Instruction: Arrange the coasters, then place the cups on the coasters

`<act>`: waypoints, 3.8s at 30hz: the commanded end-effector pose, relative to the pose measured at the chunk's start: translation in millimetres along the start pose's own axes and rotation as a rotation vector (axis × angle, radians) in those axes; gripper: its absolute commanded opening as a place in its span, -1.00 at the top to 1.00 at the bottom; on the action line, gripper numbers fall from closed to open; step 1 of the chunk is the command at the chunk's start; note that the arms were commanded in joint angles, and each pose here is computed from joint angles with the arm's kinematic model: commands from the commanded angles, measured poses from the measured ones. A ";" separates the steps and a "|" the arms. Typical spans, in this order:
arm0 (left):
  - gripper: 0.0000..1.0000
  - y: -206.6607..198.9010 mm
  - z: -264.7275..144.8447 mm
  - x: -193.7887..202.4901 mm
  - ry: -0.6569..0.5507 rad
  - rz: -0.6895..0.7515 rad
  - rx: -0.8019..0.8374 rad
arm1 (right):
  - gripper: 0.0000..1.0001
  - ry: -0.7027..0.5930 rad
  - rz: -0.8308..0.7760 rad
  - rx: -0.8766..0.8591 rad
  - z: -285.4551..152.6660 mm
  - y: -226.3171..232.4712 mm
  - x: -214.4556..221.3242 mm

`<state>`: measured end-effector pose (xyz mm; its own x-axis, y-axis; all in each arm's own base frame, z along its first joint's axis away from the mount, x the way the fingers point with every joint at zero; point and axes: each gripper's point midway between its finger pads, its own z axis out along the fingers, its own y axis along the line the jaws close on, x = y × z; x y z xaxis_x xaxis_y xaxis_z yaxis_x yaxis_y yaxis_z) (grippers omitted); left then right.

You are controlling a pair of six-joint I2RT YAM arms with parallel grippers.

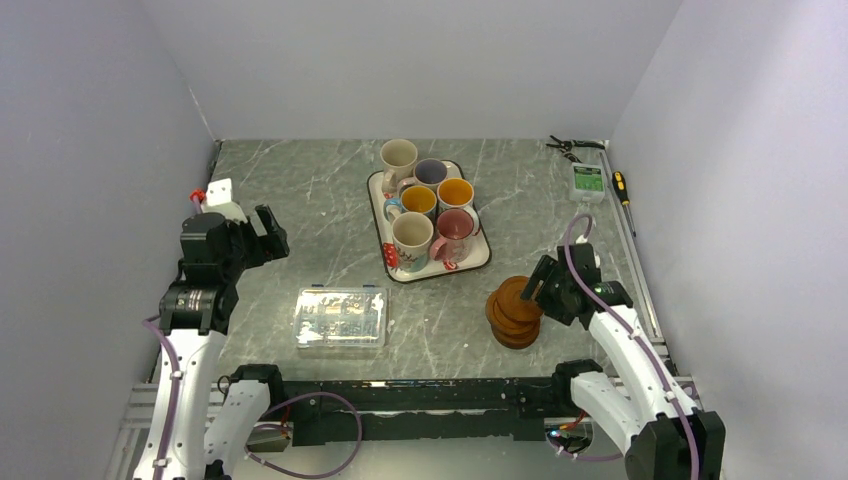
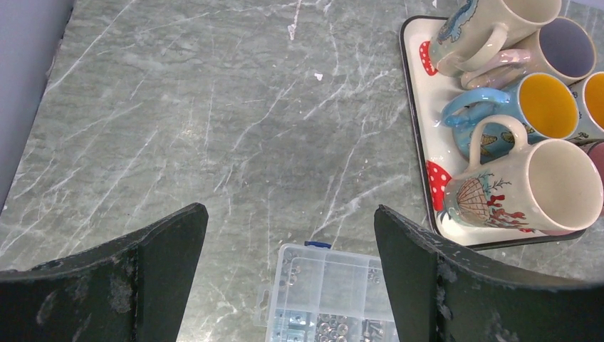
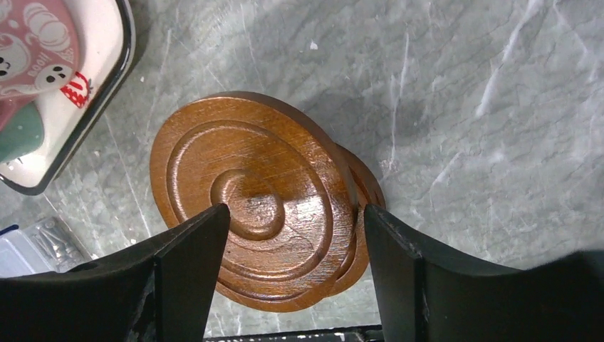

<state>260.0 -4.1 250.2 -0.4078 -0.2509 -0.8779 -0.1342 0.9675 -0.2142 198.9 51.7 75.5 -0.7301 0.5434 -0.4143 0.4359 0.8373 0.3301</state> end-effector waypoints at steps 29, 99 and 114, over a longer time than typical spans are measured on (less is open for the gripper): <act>-0.87 -2.4 13.8 1.4 0.040 0.023 0.006 | 0.63 -0.198 0.002 -0.038 -13.6 4.6 -33.6; -0.88 0.6 20.8 6.4 0.073 0.017 -0.015 | 1.00 0.238 -0.583 -0.396 54.5 219.6 166.1; -0.88 0.5 20.0 6.2 0.071 0.014 -0.015 | 1.00 0.215 -0.558 -0.448 61.7 277.6 201.4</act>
<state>271.9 -3.7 223.0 -0.5033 -0.2484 -0.8277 -0.1561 0.9682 -0.1957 201.7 381.8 24.7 -0.8961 -0.0621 -0.4395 -0.2669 0.8666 0.4217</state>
